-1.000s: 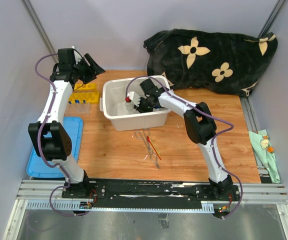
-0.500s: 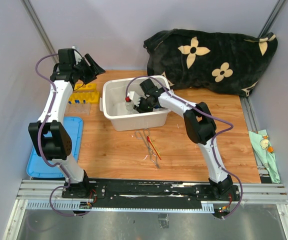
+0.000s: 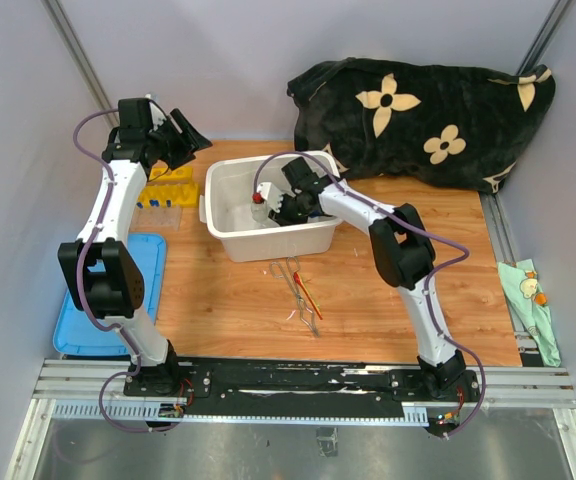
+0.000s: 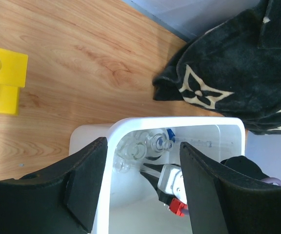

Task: Organize the chemistry lab equipment
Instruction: Place the chemistry item in the storage box.

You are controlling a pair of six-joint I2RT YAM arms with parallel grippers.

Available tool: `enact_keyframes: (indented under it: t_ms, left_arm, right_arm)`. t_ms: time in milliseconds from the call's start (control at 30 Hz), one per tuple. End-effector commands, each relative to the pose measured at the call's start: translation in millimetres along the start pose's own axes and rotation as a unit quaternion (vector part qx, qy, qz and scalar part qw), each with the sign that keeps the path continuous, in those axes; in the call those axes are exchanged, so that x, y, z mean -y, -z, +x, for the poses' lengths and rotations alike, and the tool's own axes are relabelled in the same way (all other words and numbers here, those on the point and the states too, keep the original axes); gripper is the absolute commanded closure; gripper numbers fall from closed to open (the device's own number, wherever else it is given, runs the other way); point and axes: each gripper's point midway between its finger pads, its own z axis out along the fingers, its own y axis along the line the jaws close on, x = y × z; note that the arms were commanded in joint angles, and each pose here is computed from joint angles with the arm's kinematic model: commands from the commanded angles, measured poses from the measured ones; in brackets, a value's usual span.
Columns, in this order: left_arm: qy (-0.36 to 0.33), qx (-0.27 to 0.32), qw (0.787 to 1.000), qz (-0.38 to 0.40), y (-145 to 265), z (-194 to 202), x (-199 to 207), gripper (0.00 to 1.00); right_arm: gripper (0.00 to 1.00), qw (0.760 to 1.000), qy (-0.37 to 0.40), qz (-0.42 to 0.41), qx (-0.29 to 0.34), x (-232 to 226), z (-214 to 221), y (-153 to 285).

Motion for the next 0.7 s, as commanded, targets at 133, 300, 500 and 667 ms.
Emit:
enact_keyframes:
  t_ms: [133, 300, 500, 667]
  left_arm:
    - [-0.004, 0.014, 1.000, 0.018, 1, -13, 7, 0.35]
    - [-0.003, 0.014, 1.000, 0.019, 2, -14, 8, 0.35]
    - [-0.002, 0.015, 1.000, 0.021, 4, -13, 9, 0.35]
    - [-0.002, 0.016, 1.000, 0.022, 5, -12, 10, 0.35]
  right_arm:
    - [0.75, 1.000, 0.000, 0.016, 0.006, 3, -8, 32]
    - [0.74, 1.000, 0.002, 0.023, 0.011, 4, -13, 38]
    - [0.73, 0.999, 0.005, 0.036, 0.017, 7, -22, 52]
    - [0.73, 0.998, 0.009, 0.057, 0.027, 11, -35, 74]
